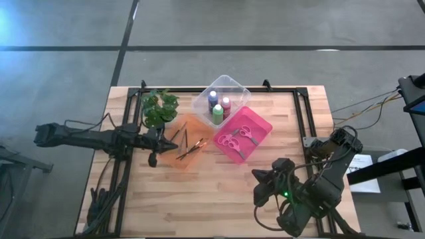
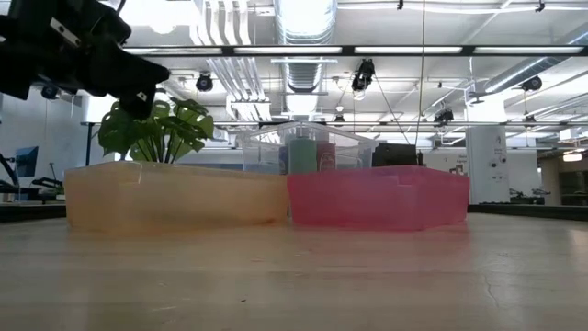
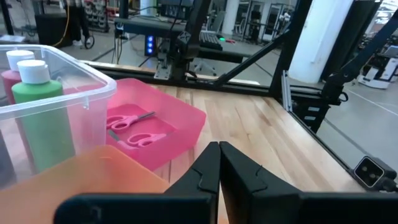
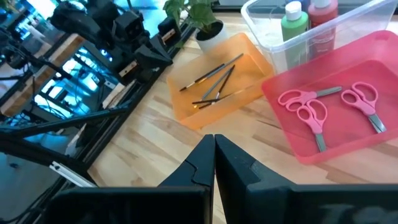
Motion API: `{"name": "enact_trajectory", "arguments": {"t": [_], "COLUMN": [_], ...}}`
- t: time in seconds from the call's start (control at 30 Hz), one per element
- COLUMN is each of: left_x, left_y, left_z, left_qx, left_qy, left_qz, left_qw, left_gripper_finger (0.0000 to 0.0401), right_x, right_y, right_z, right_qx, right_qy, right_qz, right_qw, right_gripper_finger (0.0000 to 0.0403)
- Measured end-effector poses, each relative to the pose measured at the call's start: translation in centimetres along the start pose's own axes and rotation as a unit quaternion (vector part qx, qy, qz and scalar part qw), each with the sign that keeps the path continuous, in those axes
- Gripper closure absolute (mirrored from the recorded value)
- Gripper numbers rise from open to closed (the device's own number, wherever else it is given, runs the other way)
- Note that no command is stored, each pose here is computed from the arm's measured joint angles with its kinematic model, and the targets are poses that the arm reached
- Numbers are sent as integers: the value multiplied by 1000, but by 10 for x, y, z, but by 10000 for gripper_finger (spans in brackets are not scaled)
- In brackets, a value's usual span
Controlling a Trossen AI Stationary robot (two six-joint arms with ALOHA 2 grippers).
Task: Pick & Place Paint Supplies
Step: Return to Home Position
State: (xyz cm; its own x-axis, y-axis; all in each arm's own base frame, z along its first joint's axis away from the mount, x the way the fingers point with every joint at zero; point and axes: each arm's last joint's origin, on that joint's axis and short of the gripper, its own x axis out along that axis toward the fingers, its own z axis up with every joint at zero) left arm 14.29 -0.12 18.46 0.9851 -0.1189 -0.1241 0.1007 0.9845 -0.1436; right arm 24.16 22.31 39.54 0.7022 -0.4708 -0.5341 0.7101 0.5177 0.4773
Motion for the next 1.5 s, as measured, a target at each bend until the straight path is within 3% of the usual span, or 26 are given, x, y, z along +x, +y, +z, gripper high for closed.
{"name": "enact_trajectory", "arguments": {"t": [0.47, 0.77, 1.5], "left_x": [-18, -25, -34], "left_y": [-2, 1, 0], "left_z": [-5, -28, -31], "left_qx": [28, 12, 41], "left_qy": [-11, -23, -20], "left_qz": [3, 7, 9], "left_qw": [1000, 1000, 999], "left_gripper_finger": [386, 386, 386], "right_x": [3, 5, 5], "right_y": [0, 1, 1], "right_z": [0, 2, 1], "right_qx": [6, 11, 23], "right_qy": [-7, -8, -7], "right_qz": [-2, -4, -5], "right_qw": [1000, 1000, 1000], "right_gripper_finger": [394, 394, 394]}}
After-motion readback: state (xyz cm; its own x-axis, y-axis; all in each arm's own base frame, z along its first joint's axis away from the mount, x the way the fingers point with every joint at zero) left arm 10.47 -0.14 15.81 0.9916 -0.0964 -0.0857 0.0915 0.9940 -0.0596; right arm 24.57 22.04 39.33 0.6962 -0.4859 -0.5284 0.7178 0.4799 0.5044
